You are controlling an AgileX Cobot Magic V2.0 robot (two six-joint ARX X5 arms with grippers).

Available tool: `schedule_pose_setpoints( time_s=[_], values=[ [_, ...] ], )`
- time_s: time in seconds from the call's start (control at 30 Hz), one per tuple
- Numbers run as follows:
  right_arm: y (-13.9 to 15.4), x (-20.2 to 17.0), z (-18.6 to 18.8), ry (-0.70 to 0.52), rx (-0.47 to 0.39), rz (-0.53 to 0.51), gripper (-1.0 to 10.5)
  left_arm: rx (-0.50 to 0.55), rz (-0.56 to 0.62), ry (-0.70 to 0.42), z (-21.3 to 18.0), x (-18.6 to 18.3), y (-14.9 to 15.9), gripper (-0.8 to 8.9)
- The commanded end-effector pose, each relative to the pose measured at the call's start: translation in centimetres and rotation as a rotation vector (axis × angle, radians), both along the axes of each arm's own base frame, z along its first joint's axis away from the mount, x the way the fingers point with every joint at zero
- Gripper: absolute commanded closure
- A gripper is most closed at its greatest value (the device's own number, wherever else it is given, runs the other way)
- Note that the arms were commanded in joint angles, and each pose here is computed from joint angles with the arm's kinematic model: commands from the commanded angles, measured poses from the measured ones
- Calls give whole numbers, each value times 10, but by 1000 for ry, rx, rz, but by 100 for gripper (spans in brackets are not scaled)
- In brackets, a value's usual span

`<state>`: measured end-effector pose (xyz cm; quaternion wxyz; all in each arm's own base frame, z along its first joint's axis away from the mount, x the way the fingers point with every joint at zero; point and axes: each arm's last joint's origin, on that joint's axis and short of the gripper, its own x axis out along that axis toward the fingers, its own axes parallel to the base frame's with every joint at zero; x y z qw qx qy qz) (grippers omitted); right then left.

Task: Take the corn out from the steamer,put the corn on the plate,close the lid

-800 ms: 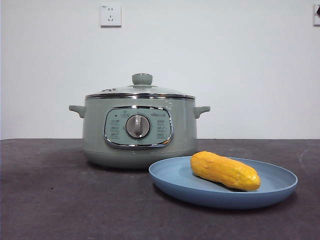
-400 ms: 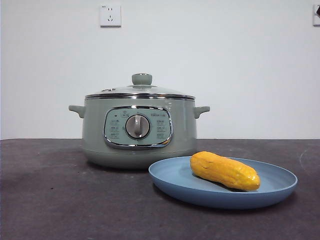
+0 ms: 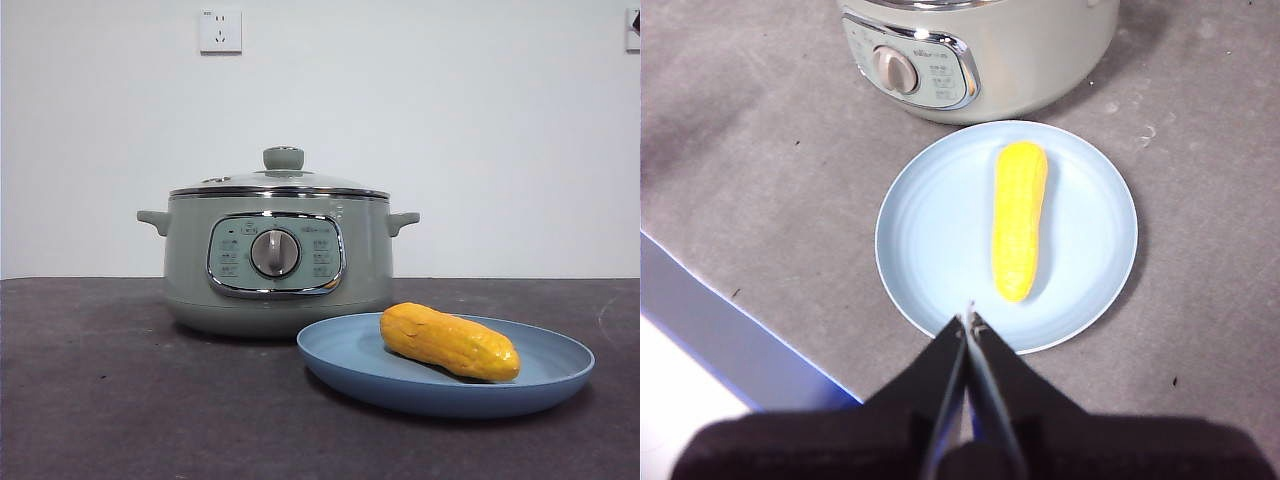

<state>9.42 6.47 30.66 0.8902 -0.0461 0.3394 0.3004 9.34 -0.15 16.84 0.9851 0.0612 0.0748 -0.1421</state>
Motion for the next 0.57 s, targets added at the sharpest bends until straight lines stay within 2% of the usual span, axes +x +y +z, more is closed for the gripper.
schedule_pose_setpoints(
  time_s=[0.03, 0.57],
  values=[
    [0, 0, -1, -1, 4, -5, 946, -18, 8, 17, -14, 1, 0, 817],
    [0, 0, -1, 0, 4, -5, 946, -80, 0, 18, -19, 1, -1, 817]
  ],
)
